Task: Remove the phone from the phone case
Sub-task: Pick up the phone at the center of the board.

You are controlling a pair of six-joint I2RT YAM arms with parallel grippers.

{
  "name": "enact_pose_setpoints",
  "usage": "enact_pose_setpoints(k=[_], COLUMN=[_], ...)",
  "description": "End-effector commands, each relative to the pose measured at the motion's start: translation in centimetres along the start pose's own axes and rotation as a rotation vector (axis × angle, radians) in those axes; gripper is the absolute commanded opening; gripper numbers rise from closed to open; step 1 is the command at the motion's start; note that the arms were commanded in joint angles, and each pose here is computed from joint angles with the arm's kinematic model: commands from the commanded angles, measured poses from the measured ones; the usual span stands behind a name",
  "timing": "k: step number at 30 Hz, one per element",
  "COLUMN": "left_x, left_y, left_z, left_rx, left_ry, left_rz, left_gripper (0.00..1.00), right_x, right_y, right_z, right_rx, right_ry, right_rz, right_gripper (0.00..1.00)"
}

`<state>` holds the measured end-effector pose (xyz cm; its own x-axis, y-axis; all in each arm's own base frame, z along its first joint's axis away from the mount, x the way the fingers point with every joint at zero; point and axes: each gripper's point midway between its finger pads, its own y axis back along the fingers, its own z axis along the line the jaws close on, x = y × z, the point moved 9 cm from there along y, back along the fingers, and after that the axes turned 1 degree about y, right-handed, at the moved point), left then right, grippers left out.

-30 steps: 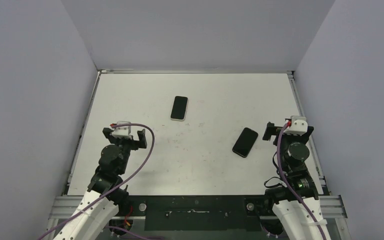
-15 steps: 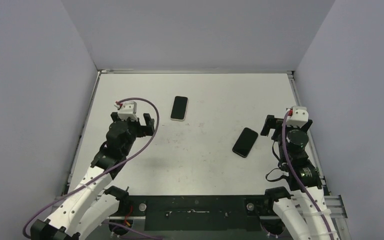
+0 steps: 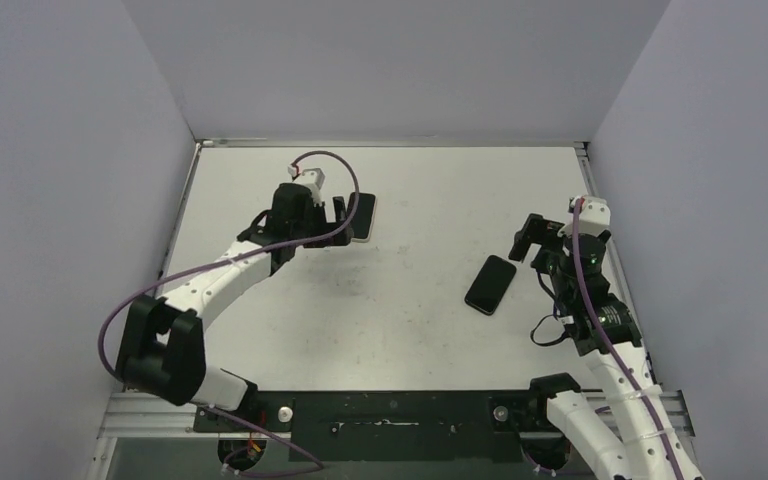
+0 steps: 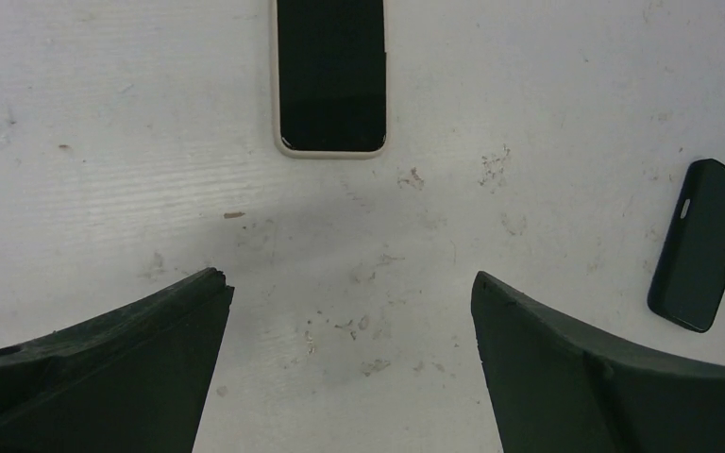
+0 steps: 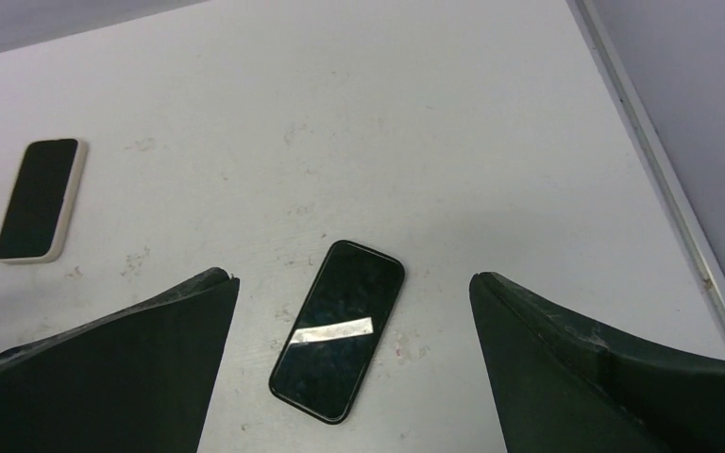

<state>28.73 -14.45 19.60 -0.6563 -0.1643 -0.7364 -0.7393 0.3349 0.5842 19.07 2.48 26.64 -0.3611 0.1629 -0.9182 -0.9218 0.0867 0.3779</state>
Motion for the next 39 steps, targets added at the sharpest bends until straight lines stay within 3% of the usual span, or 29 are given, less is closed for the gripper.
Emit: enact_pose_setpoints(k=[1,17,33,39], left_x=[-2.8,-5.2,-2.9,-0.8], left_y=[-2.9,-18.2,-21.5,-21.3], left_z=[-2.3,-2.7,-1.6,-1.1], left_rx=[0.059,-0.175,-0.248,-0.265], left_ry=[0.008,-0.207,-0.268,-0.316], left_rz=[0.052,0.254,0.390,0.480], left_gripper=[0.97,0.97,0.97,0.70], right_x=[-0.1,3.1,4.2,4.8], right_y=[0.2,-0.8,-1.6,-1.9], right_z=[1.1,2.6,2.9,3.7], right_rx=[-0.114,-0.202,-0.203,-0.272], right_ry=[-0.071,0.038,0.046,0.055], right_rz=[-0.106,-0.087,-0.054,0.002], right_gripper=[1.00,1.00,1.00,1.00])
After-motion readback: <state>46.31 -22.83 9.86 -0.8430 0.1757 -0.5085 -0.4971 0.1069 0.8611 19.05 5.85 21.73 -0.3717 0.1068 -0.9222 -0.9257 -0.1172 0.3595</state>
